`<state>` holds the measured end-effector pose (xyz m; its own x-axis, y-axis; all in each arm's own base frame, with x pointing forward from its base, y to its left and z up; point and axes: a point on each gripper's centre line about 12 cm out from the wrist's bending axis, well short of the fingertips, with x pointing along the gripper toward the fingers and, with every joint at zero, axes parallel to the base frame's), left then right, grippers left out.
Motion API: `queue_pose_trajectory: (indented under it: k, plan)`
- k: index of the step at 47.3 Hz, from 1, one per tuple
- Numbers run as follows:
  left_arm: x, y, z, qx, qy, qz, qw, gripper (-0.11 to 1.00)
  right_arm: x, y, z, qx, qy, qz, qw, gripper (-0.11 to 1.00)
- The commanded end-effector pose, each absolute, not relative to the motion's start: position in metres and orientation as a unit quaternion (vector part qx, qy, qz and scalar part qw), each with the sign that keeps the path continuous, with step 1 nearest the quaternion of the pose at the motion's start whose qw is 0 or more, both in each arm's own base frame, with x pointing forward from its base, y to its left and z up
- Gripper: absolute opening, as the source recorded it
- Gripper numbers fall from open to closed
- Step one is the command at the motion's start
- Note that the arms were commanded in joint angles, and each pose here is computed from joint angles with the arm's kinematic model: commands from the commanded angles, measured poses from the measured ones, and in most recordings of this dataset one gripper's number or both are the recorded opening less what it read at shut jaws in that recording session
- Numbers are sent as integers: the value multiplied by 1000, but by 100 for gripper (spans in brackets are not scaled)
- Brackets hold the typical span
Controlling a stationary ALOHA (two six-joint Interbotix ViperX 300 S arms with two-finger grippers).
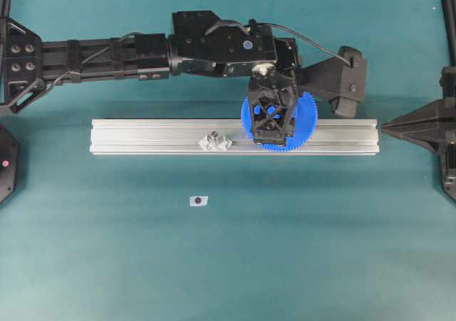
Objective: Find the location of the shaft and insert the large gear.
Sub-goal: 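Lower the blue gear onto the shaft and open the left gripper, then raise the open left gripper away from the seated gear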
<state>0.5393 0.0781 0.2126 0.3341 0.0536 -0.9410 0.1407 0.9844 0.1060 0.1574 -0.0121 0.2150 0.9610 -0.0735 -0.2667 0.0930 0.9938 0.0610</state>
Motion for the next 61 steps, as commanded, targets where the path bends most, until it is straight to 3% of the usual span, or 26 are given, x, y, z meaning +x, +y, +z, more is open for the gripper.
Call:
queue_pose_trajectory:
  k: [1,15,61]
  plan:
    - [542,81,236,90,552,-20,829,80,159,-13,220,42,126,-43,990,4]
    - [548,79,252,96,535,-19,839,87,159,-13,220,42,127,-44,990,4]
    - [543,65,254,98,556,-32,825,87,159,-13,220,42,125,-43,990,4]
